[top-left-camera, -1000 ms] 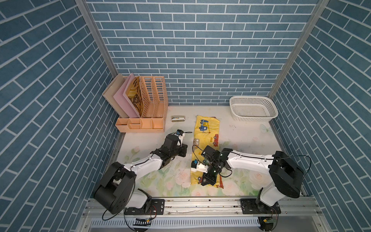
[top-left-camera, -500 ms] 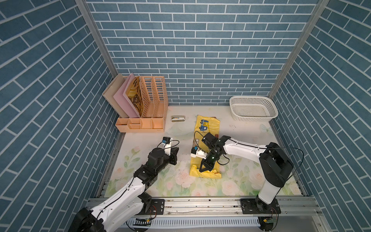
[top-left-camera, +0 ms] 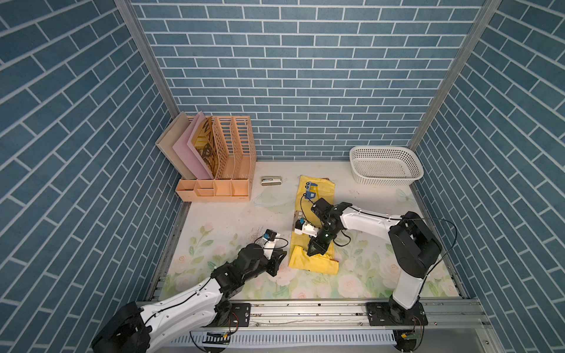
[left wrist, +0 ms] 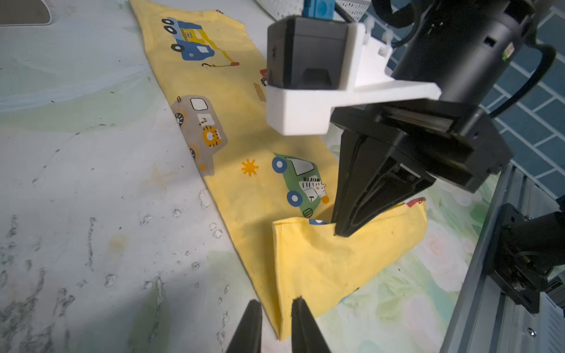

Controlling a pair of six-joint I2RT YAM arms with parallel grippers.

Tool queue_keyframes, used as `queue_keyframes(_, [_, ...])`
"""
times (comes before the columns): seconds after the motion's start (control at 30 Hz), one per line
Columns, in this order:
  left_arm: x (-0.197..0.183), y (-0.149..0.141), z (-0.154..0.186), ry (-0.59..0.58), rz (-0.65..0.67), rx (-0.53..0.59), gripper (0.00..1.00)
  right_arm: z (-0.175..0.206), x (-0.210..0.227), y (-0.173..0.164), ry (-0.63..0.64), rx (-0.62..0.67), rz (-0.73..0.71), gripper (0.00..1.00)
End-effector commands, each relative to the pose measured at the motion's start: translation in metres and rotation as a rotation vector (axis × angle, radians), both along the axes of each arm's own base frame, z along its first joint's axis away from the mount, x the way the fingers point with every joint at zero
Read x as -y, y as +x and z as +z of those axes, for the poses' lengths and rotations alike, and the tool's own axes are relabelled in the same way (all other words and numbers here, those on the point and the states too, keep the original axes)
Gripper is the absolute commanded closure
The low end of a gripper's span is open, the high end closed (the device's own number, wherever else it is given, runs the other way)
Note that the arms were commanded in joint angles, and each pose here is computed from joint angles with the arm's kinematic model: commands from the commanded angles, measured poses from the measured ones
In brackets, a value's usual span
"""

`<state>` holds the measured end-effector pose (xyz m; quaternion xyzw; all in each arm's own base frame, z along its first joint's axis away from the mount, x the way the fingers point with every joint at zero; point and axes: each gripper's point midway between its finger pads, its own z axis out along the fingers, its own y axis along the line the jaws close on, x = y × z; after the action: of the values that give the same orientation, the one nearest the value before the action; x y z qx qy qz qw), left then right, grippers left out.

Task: Roll up the pillowcase
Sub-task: Roll the pillowcase at the center of the board.

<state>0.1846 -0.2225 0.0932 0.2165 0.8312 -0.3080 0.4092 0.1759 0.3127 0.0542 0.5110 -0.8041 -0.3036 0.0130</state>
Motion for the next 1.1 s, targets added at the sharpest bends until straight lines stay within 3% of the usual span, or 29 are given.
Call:
queue_keyframes(0.0, [0.013,-0.002,0.016,-0.073,-0.027,0.052,0.80,-0.009,0.001,0.006,-0.014,0.017,0.019,1.00])
queue_keyframes(0.3, [0.047,-0.009,-0.009,-0.019,-0.148,0.016,0.93,-0.013,-0.004,0.023,-0.024,0.076,-0.001,1.00])
queue_keyframes(0.47, [0.063,-0.004,-0.013,0.000,-0.177,0.007,0.95,-0.006,-0.016,0.032,0.019,0.098,-0.009,1.00])
queue_keyframes(0.67, [0.053,-0.004,-0.012,-0.013,-0.138,0.026,0.95,0.006,-0.020,0.033,0.048,0.126,0.008,1.00])
queue_keyframes(1.07, [0.053,0.001,-0.035,0.070,-0.130,0.007,0.97,-0.024,0.002,0.022,-0.061,0.092,-0.026,1.00])
